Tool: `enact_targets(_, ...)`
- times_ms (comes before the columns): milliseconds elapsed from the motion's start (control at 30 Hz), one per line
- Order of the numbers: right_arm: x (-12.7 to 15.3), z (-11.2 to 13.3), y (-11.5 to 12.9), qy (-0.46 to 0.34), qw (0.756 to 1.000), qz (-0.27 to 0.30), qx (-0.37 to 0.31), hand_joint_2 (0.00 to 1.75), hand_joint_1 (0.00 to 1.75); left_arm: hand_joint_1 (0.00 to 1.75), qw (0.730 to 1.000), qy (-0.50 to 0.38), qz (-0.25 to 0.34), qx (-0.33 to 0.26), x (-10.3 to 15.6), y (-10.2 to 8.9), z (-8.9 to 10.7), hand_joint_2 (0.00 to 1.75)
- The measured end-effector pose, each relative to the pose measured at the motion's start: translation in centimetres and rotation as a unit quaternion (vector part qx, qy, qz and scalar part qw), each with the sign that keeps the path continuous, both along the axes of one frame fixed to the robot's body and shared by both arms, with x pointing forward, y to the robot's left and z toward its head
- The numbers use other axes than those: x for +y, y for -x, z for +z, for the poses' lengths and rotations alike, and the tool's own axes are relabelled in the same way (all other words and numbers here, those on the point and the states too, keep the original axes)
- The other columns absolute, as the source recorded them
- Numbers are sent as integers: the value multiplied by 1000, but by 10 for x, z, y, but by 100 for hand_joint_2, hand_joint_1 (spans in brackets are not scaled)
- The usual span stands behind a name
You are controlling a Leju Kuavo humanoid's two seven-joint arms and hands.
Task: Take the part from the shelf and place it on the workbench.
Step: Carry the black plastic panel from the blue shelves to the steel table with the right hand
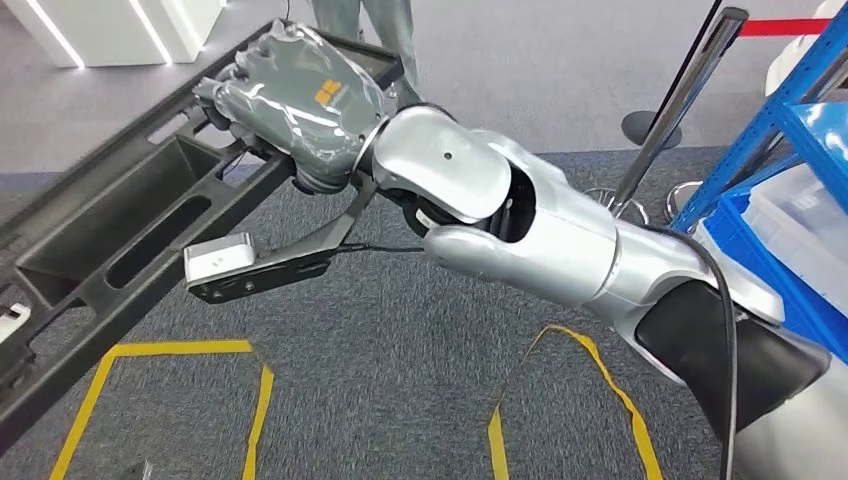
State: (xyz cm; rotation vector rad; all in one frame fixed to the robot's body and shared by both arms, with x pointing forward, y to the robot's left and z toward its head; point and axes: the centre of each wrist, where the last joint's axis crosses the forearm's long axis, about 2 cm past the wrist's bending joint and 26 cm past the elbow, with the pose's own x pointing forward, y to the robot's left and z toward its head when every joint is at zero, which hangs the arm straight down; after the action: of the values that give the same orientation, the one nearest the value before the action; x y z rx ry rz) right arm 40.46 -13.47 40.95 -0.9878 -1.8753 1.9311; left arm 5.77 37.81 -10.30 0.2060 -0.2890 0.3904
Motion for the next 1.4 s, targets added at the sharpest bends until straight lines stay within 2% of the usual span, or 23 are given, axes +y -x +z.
enact_targets(167, -1, 4, -3, 7, 1000, -9, -9, 175, 175, 0, 1000, 3, -3, -1, -1, -3, 0, 175)
enact_targets(400, -11, 25, -18, 23, 999, -44, -21, 175, 175, 0, 1000, -3, -4, 0, 4, -2, 1, 175)
enact_targets(567, -38, 60, -48, 64, 989, -122, -48, 175, 175, 0, 1000, -3, -1, 0, 5, -4, 1, 175)
enact_targets(733, -67, 80, -71, 96, 975, -194, -56, 175, 175, 0, 1000, 0, 1, 4, 3, -1, 1, 175)
enact_targets(1067, -106, 114, -87, 99, 945, -305, -56, 175, 175, 0, 1000, 4, 13, 23, 0, 3, 0, 175)
enact_targets(1400, -124, 118, -93, 103, 933, -341, -49, 175, 175, 0, 999, 3, 17, 30, -1, 2, -1, 175)
